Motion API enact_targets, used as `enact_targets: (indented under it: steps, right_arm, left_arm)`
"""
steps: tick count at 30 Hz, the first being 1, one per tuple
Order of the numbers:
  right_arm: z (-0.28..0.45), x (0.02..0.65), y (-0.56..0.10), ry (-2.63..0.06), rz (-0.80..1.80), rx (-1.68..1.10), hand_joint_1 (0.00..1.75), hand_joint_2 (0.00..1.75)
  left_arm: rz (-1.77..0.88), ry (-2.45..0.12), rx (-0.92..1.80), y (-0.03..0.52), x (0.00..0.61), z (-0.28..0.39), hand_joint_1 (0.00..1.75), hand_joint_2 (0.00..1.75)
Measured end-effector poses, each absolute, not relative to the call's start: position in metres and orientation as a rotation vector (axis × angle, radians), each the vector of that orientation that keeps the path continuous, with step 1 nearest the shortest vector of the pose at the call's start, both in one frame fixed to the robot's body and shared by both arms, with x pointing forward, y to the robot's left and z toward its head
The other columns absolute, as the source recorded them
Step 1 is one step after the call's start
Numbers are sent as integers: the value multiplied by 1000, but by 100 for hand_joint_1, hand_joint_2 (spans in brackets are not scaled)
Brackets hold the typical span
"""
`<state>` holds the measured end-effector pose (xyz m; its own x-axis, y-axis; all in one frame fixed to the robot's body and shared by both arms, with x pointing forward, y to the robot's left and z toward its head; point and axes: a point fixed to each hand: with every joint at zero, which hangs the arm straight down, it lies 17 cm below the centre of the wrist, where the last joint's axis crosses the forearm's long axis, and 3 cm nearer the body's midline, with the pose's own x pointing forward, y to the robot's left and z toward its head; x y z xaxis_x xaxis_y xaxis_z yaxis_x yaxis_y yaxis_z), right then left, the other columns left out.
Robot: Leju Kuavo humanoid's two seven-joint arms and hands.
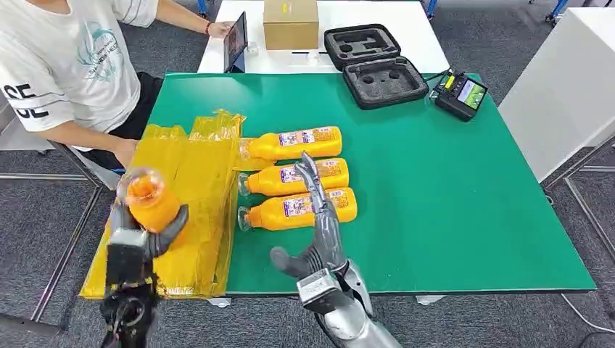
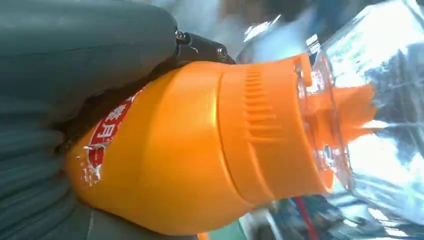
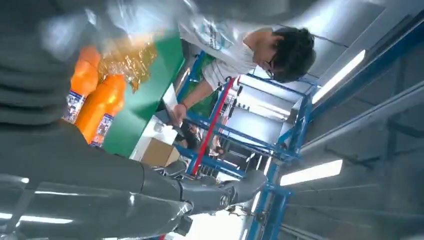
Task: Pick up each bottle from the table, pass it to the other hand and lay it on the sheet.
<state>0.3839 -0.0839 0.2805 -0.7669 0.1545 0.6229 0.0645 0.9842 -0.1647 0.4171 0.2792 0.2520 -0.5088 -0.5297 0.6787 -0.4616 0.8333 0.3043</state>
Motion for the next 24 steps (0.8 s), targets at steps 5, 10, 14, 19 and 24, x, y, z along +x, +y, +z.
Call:
enact_targets:
  steps: [5, 10, 14, 19, 24]
  right_arm:
    - [279, 377, -67, -2451, 266, -72, 0, 175]
    - [282, 368, -40, -2467, 360, 16, 0, 175]
    - [285, 367, -27, -2469, 380, 71, 0, 175]
    - [285, 367, -19, -2466, 394, 91, 0, 175]
    - [282, 369, -17, -2458, 404, 95, 0, 175]
  left_arm:
    - [-719, -1957, 911, 249, 500, 224, 175, 175]
    - [-1061, -1706, 929, 236, 549, 162, 175, 175]
    - [-1210, -1533, 887, 243, 561, 117, 175, 175]
    - [-1270, -1427, 865, 258, 562, 87, 175, 175]
    - [-1294, -1385, 857, 265, 562, 75, 175, 175]
